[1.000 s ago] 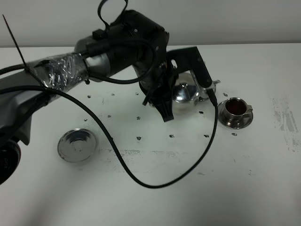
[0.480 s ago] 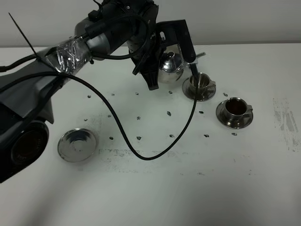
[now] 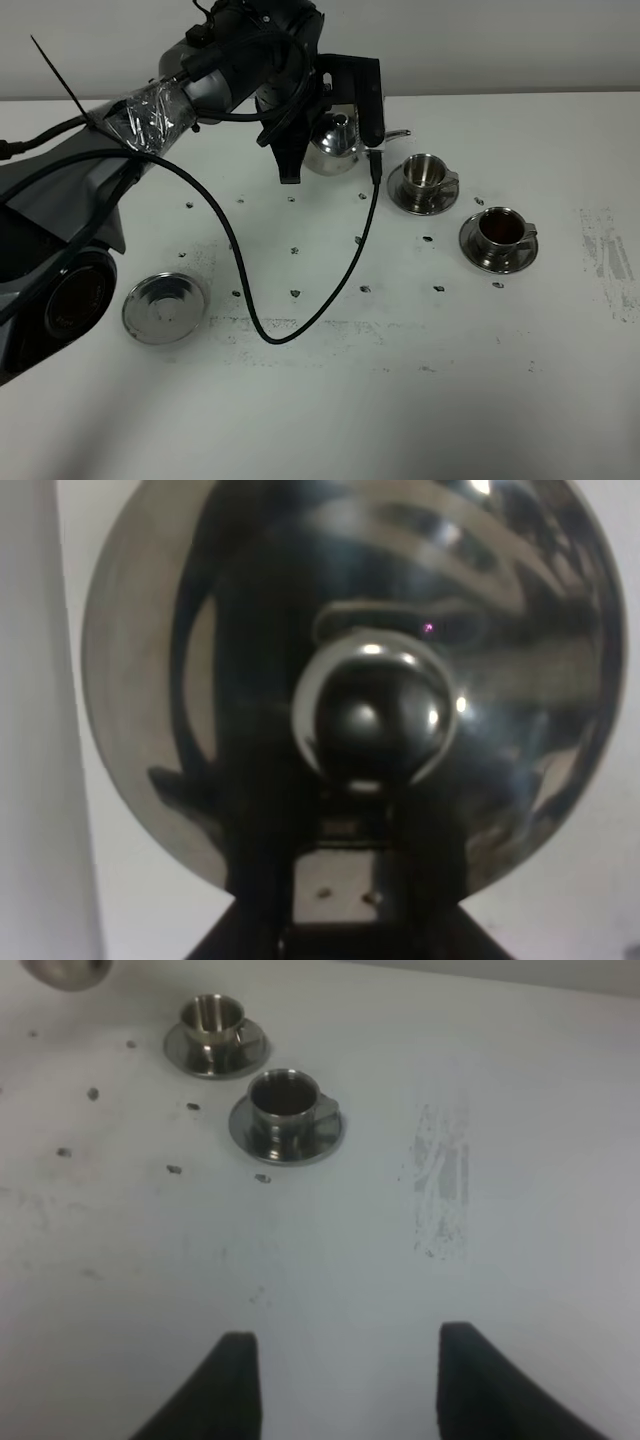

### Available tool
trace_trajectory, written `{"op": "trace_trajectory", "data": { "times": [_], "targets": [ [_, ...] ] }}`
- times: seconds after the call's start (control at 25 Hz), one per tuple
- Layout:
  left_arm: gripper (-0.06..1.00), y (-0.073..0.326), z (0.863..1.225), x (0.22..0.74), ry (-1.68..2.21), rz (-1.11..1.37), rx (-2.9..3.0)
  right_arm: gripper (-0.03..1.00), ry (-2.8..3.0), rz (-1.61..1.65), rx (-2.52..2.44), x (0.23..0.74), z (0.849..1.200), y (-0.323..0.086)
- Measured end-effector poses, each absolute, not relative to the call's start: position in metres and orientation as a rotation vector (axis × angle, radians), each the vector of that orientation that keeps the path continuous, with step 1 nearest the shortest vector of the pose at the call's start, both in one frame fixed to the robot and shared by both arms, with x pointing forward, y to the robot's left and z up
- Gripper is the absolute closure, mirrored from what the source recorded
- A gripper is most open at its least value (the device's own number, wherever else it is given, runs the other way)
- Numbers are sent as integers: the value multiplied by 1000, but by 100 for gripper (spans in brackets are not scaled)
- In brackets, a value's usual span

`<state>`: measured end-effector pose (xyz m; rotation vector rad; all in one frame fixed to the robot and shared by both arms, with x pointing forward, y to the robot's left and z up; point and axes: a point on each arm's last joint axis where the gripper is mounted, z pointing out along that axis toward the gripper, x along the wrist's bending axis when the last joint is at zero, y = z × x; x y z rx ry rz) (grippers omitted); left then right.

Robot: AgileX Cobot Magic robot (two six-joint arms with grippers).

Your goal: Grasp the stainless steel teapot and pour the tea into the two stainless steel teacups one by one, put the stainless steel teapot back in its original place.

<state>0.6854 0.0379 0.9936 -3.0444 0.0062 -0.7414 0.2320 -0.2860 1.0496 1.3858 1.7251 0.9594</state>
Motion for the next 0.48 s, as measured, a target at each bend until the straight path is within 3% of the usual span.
{"op": "trace_trajectory", "data": {
  "times": [0.48],
  "targets": [
    [76,35,982,692,151,-799,-2979,55,1725,959,1386,232,1050,-286]
  ]
}}
